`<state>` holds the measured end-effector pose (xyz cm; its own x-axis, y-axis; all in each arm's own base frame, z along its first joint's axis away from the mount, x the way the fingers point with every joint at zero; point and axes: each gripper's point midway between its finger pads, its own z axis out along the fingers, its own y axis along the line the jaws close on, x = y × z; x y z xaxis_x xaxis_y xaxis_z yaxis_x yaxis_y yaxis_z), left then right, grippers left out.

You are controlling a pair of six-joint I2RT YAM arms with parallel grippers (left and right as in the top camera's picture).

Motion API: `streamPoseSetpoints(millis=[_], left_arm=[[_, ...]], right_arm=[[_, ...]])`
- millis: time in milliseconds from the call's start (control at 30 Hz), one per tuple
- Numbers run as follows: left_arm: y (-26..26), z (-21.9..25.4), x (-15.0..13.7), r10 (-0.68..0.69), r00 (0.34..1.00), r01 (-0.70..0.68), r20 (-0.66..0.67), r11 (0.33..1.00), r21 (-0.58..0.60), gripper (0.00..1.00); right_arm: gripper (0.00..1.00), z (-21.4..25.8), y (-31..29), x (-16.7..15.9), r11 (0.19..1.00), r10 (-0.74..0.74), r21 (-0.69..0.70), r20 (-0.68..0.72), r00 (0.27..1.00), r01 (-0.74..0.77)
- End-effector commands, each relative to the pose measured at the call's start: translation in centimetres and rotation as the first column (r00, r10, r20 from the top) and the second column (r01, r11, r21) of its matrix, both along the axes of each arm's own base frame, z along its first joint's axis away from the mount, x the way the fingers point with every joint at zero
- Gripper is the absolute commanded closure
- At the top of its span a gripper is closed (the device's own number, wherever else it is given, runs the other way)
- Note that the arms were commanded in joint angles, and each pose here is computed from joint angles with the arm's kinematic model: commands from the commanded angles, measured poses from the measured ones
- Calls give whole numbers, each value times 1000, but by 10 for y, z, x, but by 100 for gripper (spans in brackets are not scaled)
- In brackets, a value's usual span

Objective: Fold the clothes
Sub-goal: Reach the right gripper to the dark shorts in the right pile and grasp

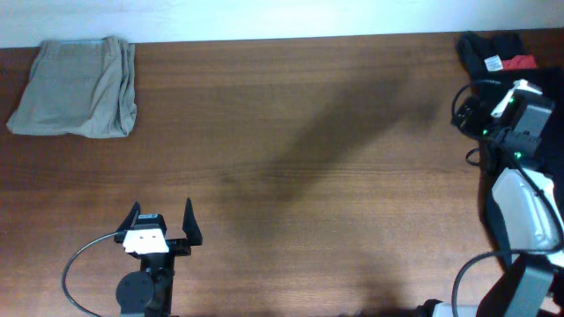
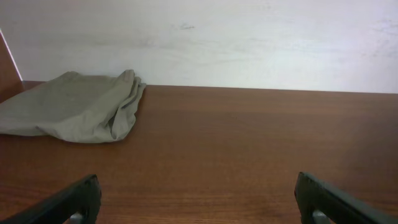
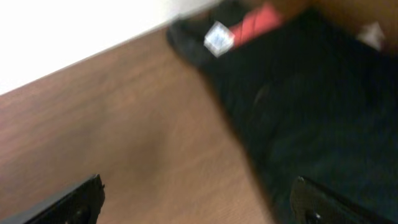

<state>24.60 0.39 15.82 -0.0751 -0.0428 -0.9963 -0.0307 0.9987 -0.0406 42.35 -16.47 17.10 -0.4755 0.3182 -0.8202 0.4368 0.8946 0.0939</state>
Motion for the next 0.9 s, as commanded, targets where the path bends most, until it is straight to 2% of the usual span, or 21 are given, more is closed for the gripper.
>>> streamPoseSetpoints(millis=[0, 133, 233, 333, 600, 867], left_arm=[[2, -1, 0, 9, 1000, -9, -2, 1000, 23, 1], [2, -1, 0, 9, 1000, -9, -2, 1000, 23, 1], [2, -1, 0, 9, 1000, -9, -2, 1000, 23, 1], [2, -1, 0, 9, 1000, -9, -2, 1000, 23, 1], [2, -1, 0, 9, 1000, -9, -2, 1000, 23, 1], [2, -1, 0, 9, 1000, -9, -2, 1000, 23, 1]], right_arm=[[1, 14, -19, 18, 975, 50, -213, -44, 998, -59], [1, -13, -48, 34, 948, -5, -315, -192, 981, -57], [1, -43, -65, 43, 939, -56, -337, -324, 944, -60], [1, -63, -79, 51, 936, -100, -349, -396, 913, -49], [0, -106, -79, 61, 928, -71, -354, -483, 872, -120], [12, -131, -82, 67, 918, -87, -377, -498, 863, -125]])
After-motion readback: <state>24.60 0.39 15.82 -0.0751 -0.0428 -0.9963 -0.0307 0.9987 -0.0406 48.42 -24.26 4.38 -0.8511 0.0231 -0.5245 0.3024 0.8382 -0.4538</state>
